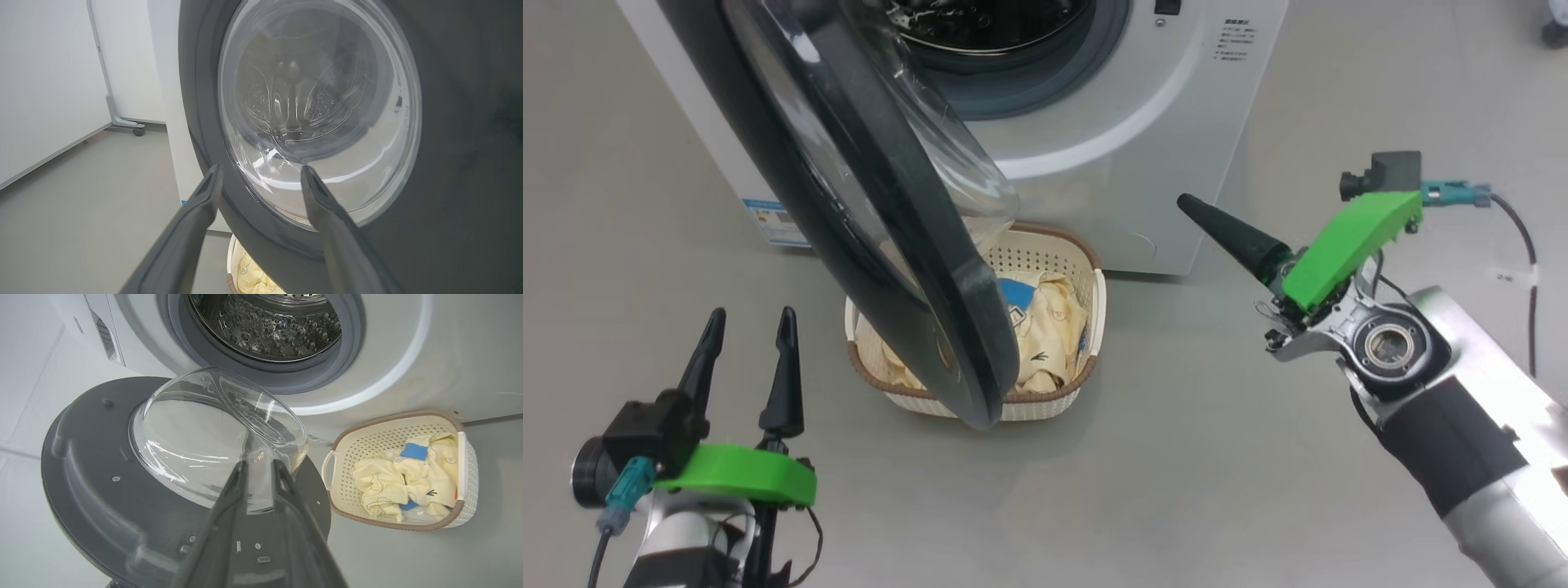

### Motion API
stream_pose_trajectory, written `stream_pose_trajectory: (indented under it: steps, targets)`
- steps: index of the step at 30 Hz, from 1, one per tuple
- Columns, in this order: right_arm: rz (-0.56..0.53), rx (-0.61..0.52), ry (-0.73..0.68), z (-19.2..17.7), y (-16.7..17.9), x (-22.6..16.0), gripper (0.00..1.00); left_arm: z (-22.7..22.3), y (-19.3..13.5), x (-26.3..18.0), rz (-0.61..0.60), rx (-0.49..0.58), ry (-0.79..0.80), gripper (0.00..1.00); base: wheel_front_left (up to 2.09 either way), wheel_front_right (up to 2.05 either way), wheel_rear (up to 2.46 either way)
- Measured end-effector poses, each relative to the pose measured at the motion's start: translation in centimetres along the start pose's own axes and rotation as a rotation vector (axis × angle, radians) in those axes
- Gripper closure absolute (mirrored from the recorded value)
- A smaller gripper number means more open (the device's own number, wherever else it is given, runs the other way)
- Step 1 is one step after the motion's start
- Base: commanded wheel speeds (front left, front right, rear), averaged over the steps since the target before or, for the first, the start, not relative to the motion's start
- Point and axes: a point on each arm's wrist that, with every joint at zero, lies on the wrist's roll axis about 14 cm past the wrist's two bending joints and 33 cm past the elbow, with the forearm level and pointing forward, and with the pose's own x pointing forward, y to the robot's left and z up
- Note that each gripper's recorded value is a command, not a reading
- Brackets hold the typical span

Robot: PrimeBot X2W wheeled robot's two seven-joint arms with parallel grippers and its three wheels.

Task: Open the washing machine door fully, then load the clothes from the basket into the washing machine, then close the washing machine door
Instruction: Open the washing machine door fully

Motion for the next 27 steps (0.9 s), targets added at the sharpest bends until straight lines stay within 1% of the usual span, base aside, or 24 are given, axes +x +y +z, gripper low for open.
stream_pose_trajectory:
  steps: [4, 5, 10, 11, 17, 22, 25, 27]
  targets:
    - [-0.021, -0.086, -0.138, 1.8, -0.2, -2.1, 0.0, 0.1, -0.3, -0.3, -0.005, -0.01, -0.004, 0.0, 0.0, 0.0, 0.0]
    - [-0.034, -0.133, -0.168, 2.1, -0.3, -2.8, 0.0, 0.1, -0.4, -0.3, -0.008, -0.012, -0.005, 0.0, 0.0, 0.0, 0.0]
    - [-0.084, -0.275, -0.309, 3.6, -1.2, -5.5, 0.0, 0.1, -1.1, -0.4, -0.023, -0.021, -0.006, 0.0, 0.0, 0.0, 0.0]
    - [-0.095, -0.317, -0.338, 3.8, -1.3, -6.1, 0.0, 0.1, -1.3, -0.4, -0.027, -0.022, -0.006, 0.0, 0.0, 0.0, 0.0]
    - [-0.162, -0.535, -0.442, 4.3, -2.6, -9.1, 0.0, 0.2, -1.9, -0.5, -0.041, -0.025, -0.009, 0.0, 0.0, 0.0, 0.0]
    - [-0.201, -0.76, -0.486, 5.1, -2.2, -11.1, 0.0, 0.2, -2.0, -1.1, -0.037, -0.033, -0.01, 0.0, 0.0, 0.0, 0.0]
    - [-0.246, -0.848, -0.519, 5.7, -2.4, -12.6, 0.0, 0.3, -2.0, -1.5, -0.033, -0.033, -0.015, 0.0, 0.0, 0.0, 0.0]
    - [-0.277, -0.88, -0.539, 5.6, -2.6, -13.4, 0.0, 0.4, -1.9, -1.8, -0.027, -0.032, -0.019, 0.0, 0.0, 0.0, 0.0]
